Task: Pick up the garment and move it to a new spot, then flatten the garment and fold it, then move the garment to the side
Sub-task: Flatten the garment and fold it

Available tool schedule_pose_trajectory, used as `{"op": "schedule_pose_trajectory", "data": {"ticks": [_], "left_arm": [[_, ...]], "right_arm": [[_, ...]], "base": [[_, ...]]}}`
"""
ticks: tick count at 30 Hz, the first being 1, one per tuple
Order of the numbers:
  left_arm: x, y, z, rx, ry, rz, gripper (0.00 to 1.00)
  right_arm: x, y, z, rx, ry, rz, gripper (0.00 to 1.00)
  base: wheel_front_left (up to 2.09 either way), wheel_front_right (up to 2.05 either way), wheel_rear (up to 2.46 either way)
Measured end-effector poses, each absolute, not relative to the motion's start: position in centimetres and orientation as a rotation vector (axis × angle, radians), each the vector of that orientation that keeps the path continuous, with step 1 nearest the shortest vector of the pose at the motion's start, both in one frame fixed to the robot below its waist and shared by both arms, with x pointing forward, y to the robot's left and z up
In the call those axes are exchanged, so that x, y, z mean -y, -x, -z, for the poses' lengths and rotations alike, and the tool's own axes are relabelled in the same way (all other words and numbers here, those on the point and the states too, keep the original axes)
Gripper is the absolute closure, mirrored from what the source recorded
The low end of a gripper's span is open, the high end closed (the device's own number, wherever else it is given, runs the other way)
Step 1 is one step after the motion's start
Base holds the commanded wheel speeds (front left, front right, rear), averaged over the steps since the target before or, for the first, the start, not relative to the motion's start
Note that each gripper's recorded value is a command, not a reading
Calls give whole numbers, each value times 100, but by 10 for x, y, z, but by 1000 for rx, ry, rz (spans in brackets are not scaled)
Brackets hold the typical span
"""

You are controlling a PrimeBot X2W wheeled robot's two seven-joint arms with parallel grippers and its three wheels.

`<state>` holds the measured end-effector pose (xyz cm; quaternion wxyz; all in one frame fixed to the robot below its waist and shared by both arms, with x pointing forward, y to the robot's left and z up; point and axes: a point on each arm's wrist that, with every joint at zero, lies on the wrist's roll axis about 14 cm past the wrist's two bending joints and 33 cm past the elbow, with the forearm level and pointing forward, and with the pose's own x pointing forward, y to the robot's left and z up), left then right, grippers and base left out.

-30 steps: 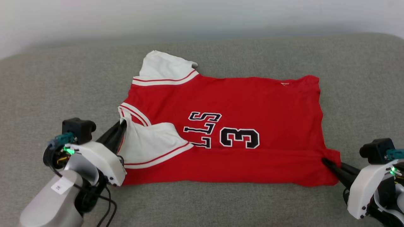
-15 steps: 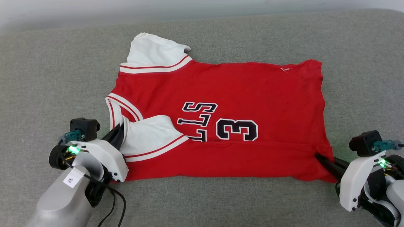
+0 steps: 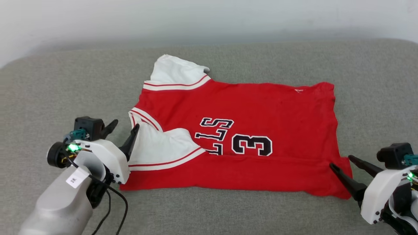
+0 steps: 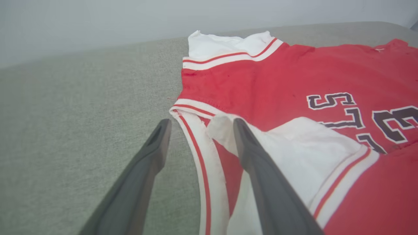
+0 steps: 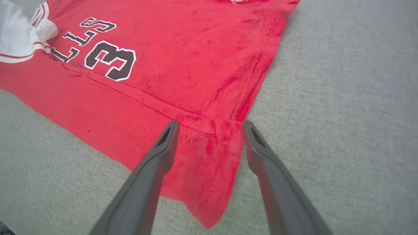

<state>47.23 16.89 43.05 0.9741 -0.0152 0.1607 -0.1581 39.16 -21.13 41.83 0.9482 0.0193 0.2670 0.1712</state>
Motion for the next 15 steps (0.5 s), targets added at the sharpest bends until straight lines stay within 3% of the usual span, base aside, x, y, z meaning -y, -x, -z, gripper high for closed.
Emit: {"op": "schedule_pose_trajectory", "data": {"ticks": [7,15], "left_arm": [[-179,-470,-472,-298,-36,336,0],[-173,-446,-470,-556,-89,410,0]], "right_arm": [[206,-384,-437,-485,-29,-364,0],[197,-380,-446,-475,-22,-382,0]], "base": [[0,0,0],[0,0,0]]}}
